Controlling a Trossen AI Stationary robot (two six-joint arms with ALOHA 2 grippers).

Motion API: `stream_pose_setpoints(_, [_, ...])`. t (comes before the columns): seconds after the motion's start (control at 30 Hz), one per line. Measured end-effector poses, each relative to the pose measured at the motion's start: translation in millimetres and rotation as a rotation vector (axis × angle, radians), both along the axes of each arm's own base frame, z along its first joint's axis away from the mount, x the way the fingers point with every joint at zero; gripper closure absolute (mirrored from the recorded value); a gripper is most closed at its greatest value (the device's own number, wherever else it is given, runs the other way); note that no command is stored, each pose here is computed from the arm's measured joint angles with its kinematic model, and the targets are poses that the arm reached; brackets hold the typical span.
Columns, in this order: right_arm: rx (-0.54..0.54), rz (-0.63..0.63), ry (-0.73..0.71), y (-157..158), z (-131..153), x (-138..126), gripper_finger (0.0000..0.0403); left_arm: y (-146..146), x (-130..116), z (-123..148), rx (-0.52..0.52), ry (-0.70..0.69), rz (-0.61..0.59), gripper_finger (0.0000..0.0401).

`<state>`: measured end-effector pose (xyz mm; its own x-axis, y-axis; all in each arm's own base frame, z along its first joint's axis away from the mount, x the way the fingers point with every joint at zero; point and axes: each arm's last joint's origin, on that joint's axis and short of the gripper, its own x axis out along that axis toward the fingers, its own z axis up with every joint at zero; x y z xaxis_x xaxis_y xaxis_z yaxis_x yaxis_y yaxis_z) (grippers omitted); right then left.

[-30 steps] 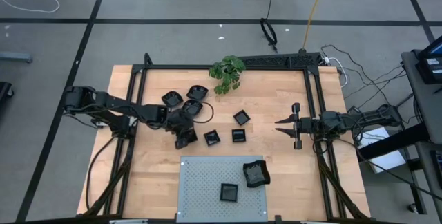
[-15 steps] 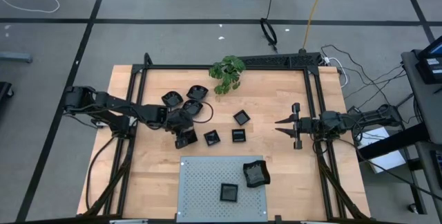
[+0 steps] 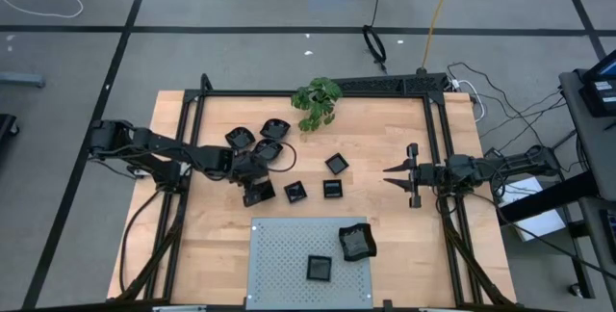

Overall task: Pick & Place Mini shaped plates
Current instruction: Stack the square plate onto the other square plate on the shelf

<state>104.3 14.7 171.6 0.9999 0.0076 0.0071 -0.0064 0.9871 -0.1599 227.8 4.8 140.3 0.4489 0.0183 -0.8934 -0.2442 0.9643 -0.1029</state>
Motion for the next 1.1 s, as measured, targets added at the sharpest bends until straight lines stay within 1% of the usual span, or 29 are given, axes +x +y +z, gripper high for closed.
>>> stream_pose_setpoints(0.47, [0.000,0.000,0.000,0.0,0.0,0.0,0.0309,1.2,-0.3,-6.2,-0.013,0.041,0.026,0.0188])
stream_pose_setpoints(0.83, [0.000,0.000,0.000,0.0,0.0,0.0,0.0308,5.7,1.9,-8.3,-0.023,0.033,0.052,0.0191])
stream_pose_setpoints(0.93, [0.000,0.000,0.000,0.0,0.0,0.0,0.0307,5.7,2.0,-8.3,-0.023,0.032,0.052,0.0211])
stream_pose_setpoints(1.1, [0.000,0.000,0.000,0.0,0.0,0.0,0.0308,5.7,2.1,-8.1,-0.022,0.030,0.049,0.0272])
